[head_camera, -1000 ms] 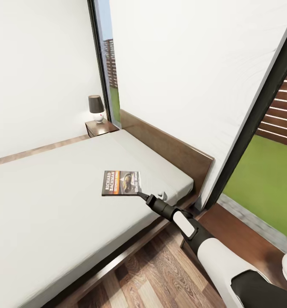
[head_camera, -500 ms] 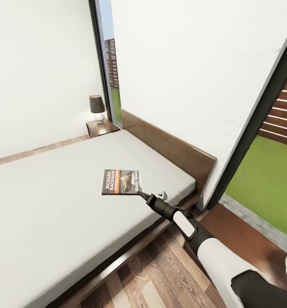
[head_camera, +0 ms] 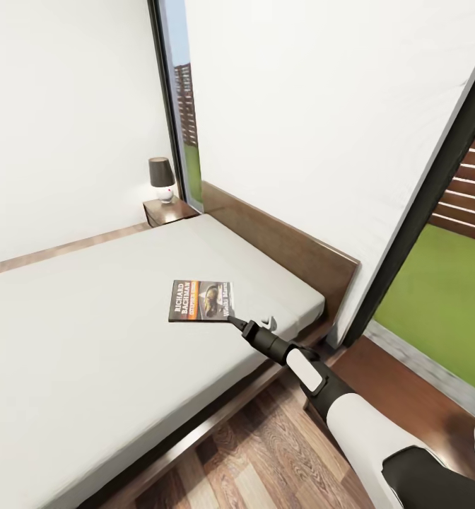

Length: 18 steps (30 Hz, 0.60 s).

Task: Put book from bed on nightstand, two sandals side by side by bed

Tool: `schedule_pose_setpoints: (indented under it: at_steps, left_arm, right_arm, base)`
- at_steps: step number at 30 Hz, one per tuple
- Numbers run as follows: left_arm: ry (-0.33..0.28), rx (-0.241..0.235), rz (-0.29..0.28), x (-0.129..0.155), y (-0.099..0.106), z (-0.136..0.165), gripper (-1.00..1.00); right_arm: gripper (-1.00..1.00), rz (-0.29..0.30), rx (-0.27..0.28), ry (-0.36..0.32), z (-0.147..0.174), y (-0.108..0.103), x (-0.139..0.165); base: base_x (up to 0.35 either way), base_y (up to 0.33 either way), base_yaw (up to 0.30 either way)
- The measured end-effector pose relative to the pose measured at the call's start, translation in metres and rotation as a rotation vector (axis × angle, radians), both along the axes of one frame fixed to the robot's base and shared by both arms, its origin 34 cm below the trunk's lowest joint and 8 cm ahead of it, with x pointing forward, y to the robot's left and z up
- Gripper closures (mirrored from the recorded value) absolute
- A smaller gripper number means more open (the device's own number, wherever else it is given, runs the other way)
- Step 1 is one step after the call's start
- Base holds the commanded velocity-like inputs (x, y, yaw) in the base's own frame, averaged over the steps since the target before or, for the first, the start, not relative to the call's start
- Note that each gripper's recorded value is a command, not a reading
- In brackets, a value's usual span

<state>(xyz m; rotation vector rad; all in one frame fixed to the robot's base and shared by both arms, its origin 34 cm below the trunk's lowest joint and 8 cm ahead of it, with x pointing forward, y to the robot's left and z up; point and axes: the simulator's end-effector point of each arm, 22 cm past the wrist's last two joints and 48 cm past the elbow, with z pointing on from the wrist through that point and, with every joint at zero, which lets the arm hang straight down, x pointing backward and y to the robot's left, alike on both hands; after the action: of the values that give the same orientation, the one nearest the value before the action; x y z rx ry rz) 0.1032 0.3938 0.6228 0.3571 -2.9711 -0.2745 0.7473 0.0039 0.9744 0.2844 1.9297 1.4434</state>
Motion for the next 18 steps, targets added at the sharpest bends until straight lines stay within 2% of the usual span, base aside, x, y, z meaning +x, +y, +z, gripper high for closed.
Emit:
schedule_pose_setpoints:
  at_steps: [6, 18]
  left_arm:
    - [0.0, -0.001, -0.003, 0.0, -0.0002, 0.0, -1.0]
    - [0.001, -0.002, -0.005, -0.0001, -0.0011, -0.0002, -1.0]
  right_arm:
    - [1.0, 0.001, 0.0, 0.0, 0.0002, 0.0006, -0.0001]
    - [1.0, 0.0, -0.001, -0.003, 0.0004, 0.0001, 0.0003]
  base:
    - [0.0, 0.001, 0.181]
    - [0.0, 0.0, 0.269]
